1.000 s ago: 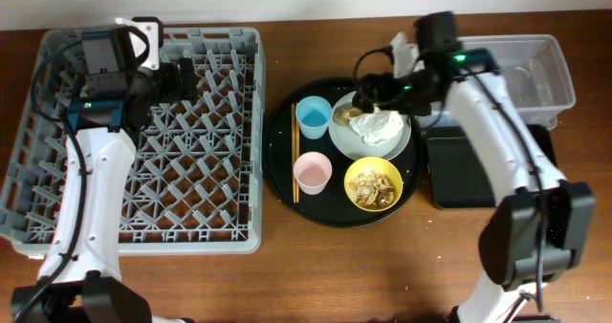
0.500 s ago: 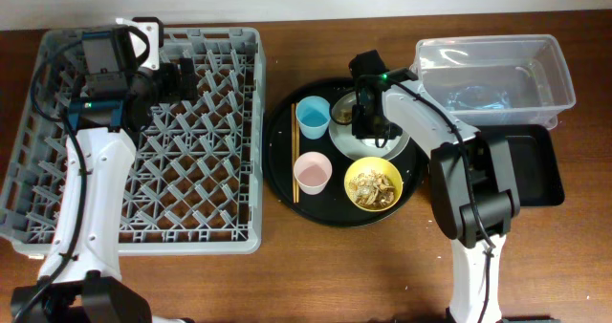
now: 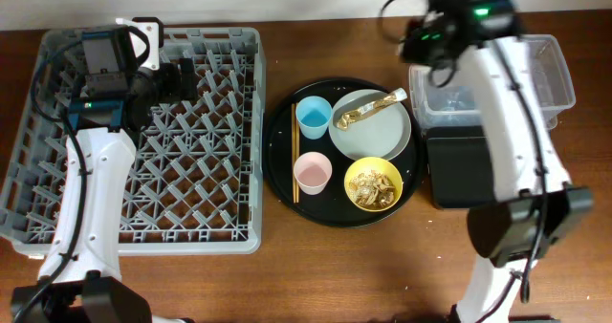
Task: Sort waste into correct bins and load items into the dishwasher rack
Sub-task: 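Move the right gripper over the white plate and grasp the wrapper, then carry the wrapper right and drop it into the clear bin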
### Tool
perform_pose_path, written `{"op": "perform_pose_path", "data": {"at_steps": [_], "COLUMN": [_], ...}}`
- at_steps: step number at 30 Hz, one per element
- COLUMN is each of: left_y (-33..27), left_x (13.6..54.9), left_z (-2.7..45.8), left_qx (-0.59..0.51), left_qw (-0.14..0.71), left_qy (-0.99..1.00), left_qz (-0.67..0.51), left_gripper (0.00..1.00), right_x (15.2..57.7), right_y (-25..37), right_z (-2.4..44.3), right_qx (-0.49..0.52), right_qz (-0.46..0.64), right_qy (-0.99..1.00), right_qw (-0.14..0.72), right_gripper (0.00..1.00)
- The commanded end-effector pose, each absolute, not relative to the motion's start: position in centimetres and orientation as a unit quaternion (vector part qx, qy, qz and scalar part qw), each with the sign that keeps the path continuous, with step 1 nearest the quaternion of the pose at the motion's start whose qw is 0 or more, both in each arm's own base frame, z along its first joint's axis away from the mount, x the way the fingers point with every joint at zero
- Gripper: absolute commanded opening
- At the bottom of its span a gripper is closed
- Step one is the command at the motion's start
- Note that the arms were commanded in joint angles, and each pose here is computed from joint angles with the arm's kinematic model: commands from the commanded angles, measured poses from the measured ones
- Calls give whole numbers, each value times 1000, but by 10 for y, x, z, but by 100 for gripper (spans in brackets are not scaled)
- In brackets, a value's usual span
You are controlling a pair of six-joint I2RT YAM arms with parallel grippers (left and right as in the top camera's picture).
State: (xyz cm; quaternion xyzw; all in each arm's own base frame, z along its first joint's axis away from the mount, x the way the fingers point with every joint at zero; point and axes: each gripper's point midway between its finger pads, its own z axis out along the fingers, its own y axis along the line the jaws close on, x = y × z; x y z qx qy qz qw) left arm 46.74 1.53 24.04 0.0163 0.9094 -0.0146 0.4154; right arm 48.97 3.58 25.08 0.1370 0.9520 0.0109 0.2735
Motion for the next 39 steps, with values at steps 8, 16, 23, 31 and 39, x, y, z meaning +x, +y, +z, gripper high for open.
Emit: {"op": "perform_pose_path", "data": {"at_steps": [8,16,23,31,39], "left_y": [17,17,17,17,17], "left_x": [471,471,471,471,471], "left_z": [247,247,247,247,247], "left_qx": [20,20,20,20,20], "left_qw": [423,423,423,423,423], "left_qy": [906,906,906,906,906], "left_qz": [-9,-9,-9,-9,-9], "left_gripper": [100,100,100,100,100], "right_x": [532,513,492,482,474], "right_y": [-56,55,130,129,126], "right_z": [162,198,109,33,21], "right_qx": [226,186,259,278,272], "right_qz": [-23,104,40,29,18], "right_qy": [946,957,952,948,953], "right_qw": [232,197,157,151,134], "right_gripper": [89,81,66,56,4]}}
